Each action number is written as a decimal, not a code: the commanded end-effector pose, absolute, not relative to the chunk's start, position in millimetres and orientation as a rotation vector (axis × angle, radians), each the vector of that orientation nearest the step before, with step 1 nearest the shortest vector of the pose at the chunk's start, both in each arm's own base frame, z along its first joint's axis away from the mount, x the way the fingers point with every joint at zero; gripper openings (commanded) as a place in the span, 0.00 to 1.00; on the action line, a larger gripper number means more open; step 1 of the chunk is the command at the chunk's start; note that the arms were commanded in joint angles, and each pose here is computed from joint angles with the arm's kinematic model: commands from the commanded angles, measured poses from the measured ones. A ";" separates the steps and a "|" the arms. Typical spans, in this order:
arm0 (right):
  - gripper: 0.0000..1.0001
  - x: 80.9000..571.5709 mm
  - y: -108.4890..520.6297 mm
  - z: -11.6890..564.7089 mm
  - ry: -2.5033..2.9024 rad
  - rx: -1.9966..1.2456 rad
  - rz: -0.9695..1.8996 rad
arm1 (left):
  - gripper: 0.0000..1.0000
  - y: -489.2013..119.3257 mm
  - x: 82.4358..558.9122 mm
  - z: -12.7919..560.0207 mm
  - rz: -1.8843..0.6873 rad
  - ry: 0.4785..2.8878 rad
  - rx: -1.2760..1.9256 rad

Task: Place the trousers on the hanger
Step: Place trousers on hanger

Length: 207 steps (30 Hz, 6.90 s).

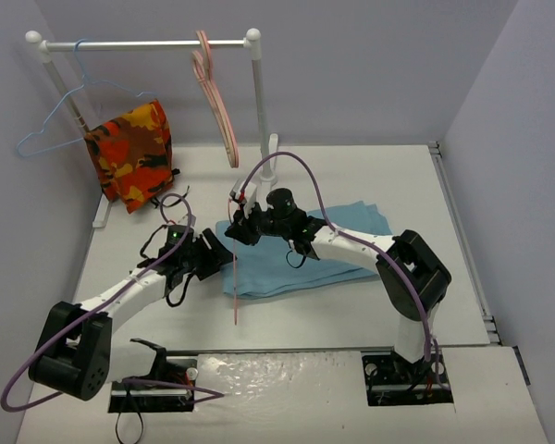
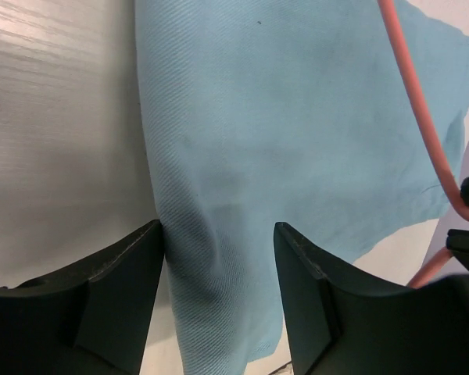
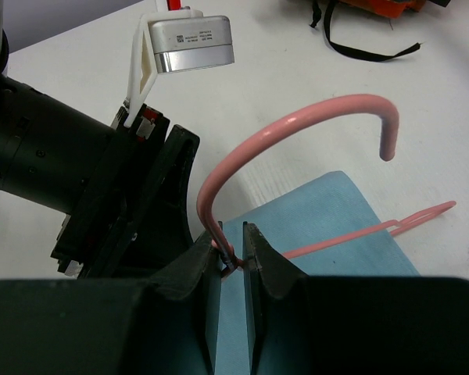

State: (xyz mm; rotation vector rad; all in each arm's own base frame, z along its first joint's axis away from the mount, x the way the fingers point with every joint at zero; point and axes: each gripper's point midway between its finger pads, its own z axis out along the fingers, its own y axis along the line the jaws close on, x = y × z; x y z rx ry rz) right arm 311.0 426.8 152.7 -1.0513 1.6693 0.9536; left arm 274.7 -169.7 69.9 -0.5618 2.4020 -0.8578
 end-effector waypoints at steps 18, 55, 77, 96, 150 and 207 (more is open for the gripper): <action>0.00 299.3 427.0 224.9 1.460 -1.055 1.032 | 0.00 -159.5 291.6 140.6 -0.817 2.328 -0.319; 0.00 335.2 372.2 215.9 1.674 -0.592 0.560 | 0.00 -118.6 241.0 174.6 -0.811 2.017 -0.458; 0.00 327.8 344.9 195.7 1.837 -0.510 0.427 | 0.00 -115.9 225.7 185.1 -0.828 1.929 -0.393; 0.00 323.4 341.4 193.4 1.837 -0.549 0.444 | 0.00 -112.6 216.1 174.0 -0.803 1.971 -0.389; 0.00 326.8 335.9 213.3 1.815 -0.553 0.439 | 0.25 -87.3 196.6 121.8 -0.678 2.069 -0.615; 0.00 318.3 417.4 449.5 1.638 -0.295 0.488 | 0.77 -167.1 232.8 396.0 -0.831 1.818 0.019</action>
